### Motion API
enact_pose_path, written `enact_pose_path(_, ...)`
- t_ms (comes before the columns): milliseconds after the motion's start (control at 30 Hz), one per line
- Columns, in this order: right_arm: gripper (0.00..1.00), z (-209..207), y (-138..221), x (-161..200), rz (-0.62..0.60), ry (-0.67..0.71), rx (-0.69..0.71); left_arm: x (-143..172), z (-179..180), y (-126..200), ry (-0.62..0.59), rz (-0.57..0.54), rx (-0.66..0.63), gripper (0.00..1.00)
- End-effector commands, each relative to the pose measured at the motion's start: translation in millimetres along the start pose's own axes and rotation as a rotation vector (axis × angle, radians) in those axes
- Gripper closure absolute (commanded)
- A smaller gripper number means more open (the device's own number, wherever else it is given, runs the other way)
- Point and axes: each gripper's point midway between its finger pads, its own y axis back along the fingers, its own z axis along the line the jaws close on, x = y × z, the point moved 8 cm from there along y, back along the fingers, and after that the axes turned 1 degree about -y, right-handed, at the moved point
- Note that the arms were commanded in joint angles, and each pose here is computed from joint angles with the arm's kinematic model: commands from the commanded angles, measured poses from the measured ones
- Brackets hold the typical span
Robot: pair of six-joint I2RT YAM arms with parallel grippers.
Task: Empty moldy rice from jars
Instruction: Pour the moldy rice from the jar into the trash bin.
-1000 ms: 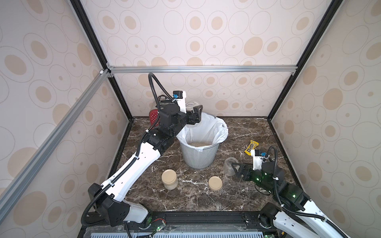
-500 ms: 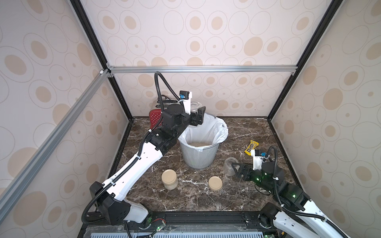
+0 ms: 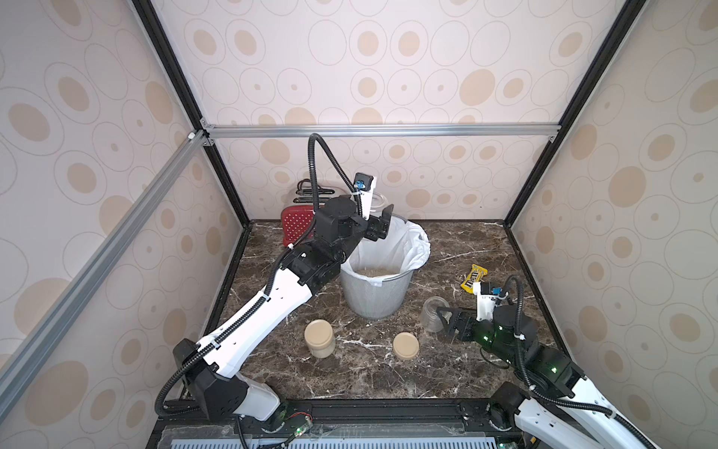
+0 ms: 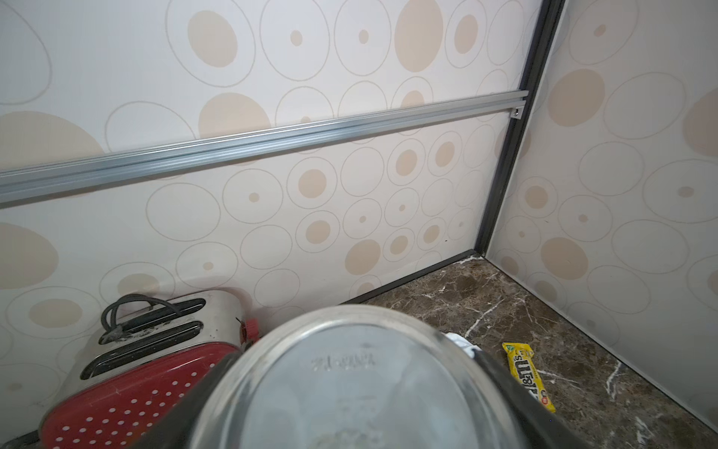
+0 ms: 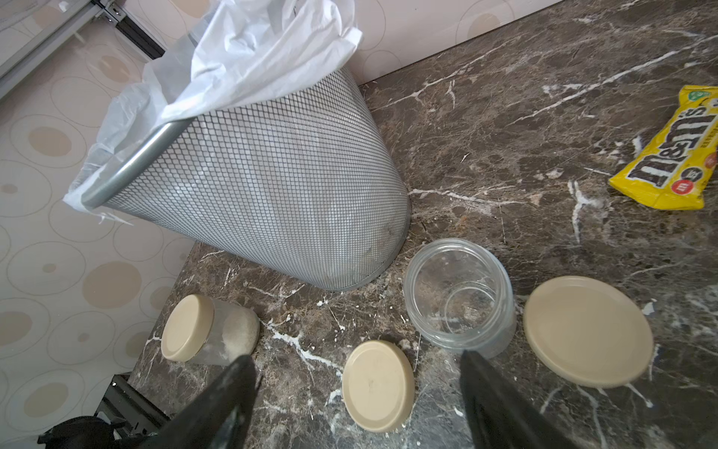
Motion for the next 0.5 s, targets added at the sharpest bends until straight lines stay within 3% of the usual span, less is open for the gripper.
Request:
enact_pose_path(0, 0.15, 0.9, 5.1, -4.4, -0.017, -0.012, 0.012, -33.9, 4.7, 9.7, -0.040, -0.115, -0.046, 0.59)
enact_pose_path(367, 0.15, 1.6, 2.8, -4.6, -0.012, -0.011, 0.014, -29.0, -2.9, 5.7, -0.200, -0.087, -0.099, 0.59)
enact_pose_path(467, 0.15, 1.1, 2.5, -4.2, -0.012, -0.014, 0.016, -28.6, -2.7, 4.0, -0.188, -0.083, -0.119, 0.57)
